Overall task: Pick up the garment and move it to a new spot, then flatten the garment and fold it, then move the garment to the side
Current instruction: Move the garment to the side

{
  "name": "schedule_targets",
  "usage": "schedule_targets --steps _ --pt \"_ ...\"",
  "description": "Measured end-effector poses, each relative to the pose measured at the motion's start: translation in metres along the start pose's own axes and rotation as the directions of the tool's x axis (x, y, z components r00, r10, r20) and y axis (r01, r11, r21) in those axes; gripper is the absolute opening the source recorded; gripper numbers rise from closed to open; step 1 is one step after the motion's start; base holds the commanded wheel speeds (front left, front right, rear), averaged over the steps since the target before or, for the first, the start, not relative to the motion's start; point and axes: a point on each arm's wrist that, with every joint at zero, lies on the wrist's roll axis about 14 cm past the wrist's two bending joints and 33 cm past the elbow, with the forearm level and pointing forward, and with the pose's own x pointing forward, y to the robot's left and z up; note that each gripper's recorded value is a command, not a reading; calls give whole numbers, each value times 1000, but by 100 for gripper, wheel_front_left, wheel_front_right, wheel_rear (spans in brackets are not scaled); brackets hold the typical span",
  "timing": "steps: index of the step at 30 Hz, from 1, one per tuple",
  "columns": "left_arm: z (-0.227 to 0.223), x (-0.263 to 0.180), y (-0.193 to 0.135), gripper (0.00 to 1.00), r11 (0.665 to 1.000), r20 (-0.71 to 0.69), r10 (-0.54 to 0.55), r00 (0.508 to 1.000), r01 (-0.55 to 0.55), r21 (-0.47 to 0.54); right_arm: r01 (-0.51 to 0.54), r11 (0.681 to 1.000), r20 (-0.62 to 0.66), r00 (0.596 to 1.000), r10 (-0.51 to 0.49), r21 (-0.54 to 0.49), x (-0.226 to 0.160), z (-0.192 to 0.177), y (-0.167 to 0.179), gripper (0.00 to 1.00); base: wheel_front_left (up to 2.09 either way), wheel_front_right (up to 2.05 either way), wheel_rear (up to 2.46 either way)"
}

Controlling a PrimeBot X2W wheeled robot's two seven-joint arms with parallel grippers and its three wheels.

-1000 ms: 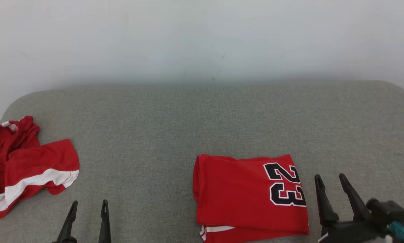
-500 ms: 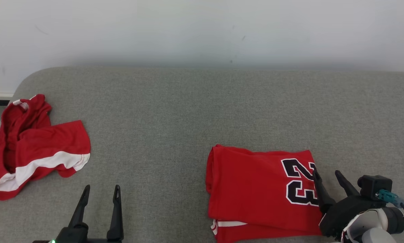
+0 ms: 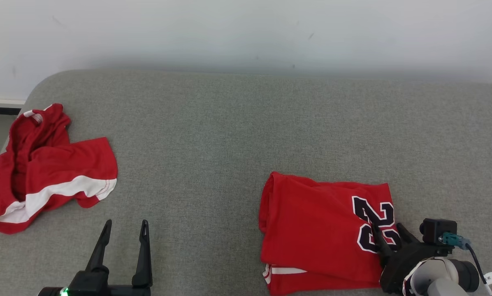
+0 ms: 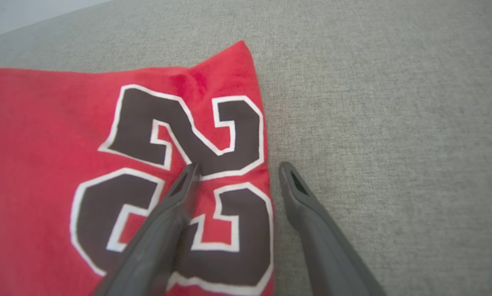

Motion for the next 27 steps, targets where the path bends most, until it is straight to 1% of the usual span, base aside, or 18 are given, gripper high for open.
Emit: schedule_targets --steps 1,2,3,8,10,14,22,26,27 --pt "0 0 0 100 1000 0 -2 1000 2 0 -4 1000 -7 1000 4 3 1 -2 2 71 0 0 0" --pt "0 1 -1 100 1000 -1 -3 1000 3 -1 -9 1000 -9 1000 9 6 1 -2 3 20 0 0 0" --pt "-1 1 -1 100 1000 -1 -4 1000 4 -1 -12 1000 -3 1000 12 21 2 -2 5 0 0 0 0" --pt "-3 6 -3 100 1000 -8 -8 1000 8 -3 -33 999 4 999 33 12 10 7 10 0 0 0 0" --pt "-4 10 -4 100 1000 -8 -14 1000 14 -4 -43 999 27 999 43 -2 17 21 11 0 0 0 0" --pt "-3 22 -10 100 999 -1 -33 999 33 -12 -46 999 96 994 47 -17 35 60 6 0 0 0 0" --pt "-3 53 -25 100 997 21 -79 997 80 -9 25 997 191 982 -10 -76 65 125 -35 0 0 0 0" --pt "-2 76 -34 100 993 46 -114 992 114 12 80 990 217 975 -54 -115 77 147 -66 0 0 0 0" --pt "-5 86 -39 100 991 53 -131 990 130 19 114 986 235 969 -82 -125 81 157 -84 0 0 0 0"
